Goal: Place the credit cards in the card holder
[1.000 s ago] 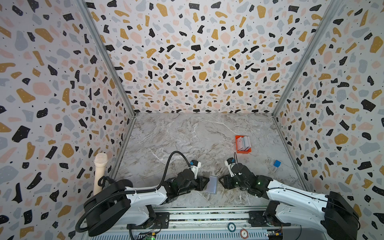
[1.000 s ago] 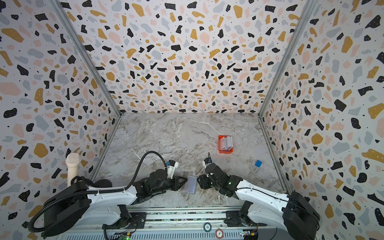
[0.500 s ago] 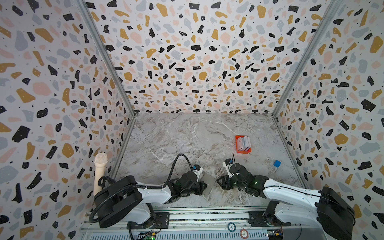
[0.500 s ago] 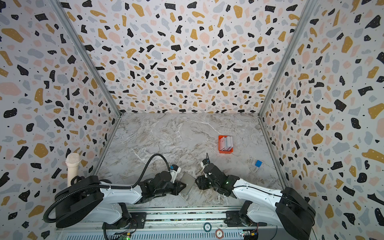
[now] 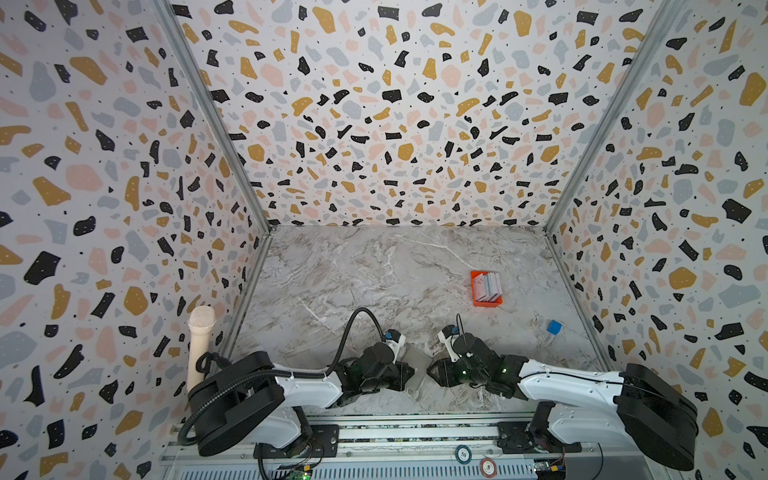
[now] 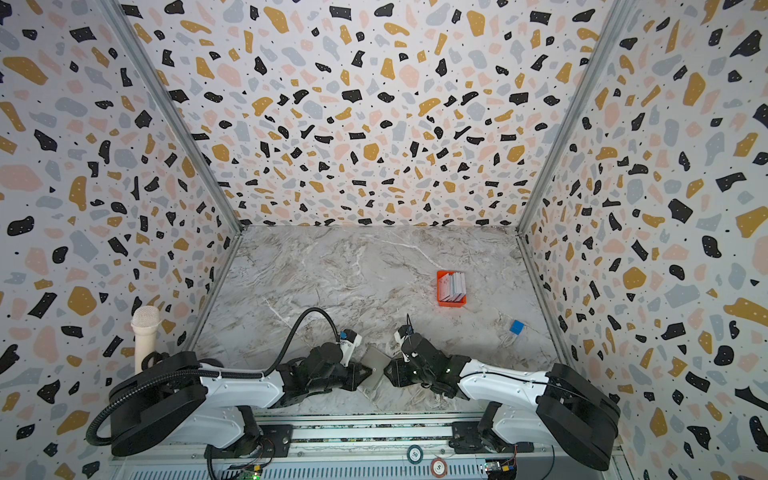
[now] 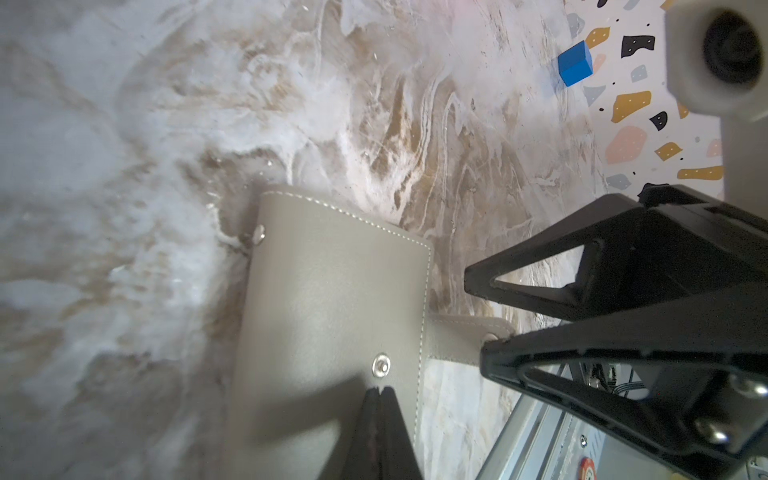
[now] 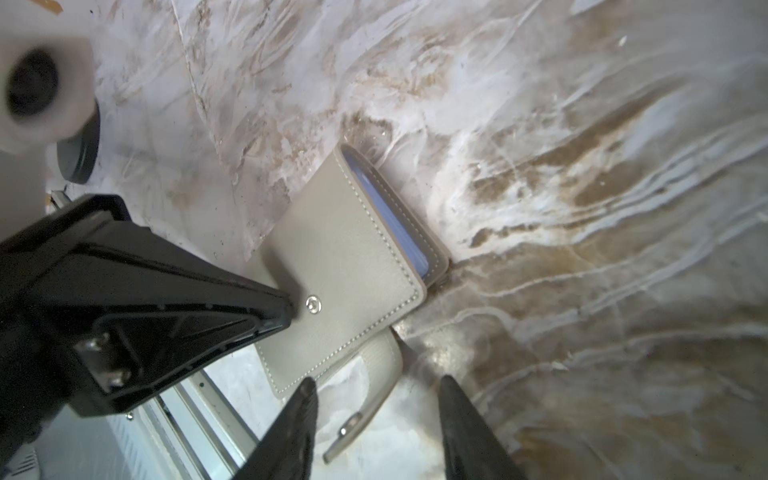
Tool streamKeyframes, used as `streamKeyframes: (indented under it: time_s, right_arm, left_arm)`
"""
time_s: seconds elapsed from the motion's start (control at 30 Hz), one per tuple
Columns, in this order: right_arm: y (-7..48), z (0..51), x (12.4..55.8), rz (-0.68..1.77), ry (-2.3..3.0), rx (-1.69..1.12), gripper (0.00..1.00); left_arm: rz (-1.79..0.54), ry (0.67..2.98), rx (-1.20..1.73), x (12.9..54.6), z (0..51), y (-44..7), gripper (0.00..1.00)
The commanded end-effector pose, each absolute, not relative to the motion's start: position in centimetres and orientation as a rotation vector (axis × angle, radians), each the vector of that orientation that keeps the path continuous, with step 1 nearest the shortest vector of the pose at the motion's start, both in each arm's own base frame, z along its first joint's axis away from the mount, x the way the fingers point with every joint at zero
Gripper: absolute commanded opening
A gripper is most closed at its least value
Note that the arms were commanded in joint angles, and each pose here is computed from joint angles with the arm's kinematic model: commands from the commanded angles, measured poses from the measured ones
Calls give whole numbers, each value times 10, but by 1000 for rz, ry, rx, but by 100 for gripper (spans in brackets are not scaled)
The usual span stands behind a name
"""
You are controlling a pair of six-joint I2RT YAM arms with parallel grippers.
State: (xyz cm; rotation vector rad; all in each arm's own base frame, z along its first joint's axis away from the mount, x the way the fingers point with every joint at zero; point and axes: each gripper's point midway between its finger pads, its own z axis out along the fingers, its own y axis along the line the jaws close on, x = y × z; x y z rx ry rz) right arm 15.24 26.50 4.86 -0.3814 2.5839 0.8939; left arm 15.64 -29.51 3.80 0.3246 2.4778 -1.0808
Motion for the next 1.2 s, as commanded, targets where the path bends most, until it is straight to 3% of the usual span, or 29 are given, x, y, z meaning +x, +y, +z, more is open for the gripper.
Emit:
streamKeyframes:
  time_s: [0.0, 0.23, 0.83, 1.0, 1.17]
  right_arm:
    - [265, 54, 151, 906, 2585, -362, 35]
    - [263, 54, 153, 874, 2590, -376, 0]
    - [257, 62, 188, 815, 2574, -452, 0]
    - [253, 71, 194, 783, 2547, -417, 30]
    - [243, 73, 191, 765, 2546, -354, 34]
  left_arm:
    - [-1076, 2472, 333, 155, 36, -294, 0]
    - [-1088, 2465, 337, 155, 40, -295, 0]
    - [-1086, 2494, 341, 151, 34, -294, 3]
    - [-1072, 2523, 333, 151, 25, -294, 0]
    - [-1065, 2542, 315, 149, 20, -291, 0]
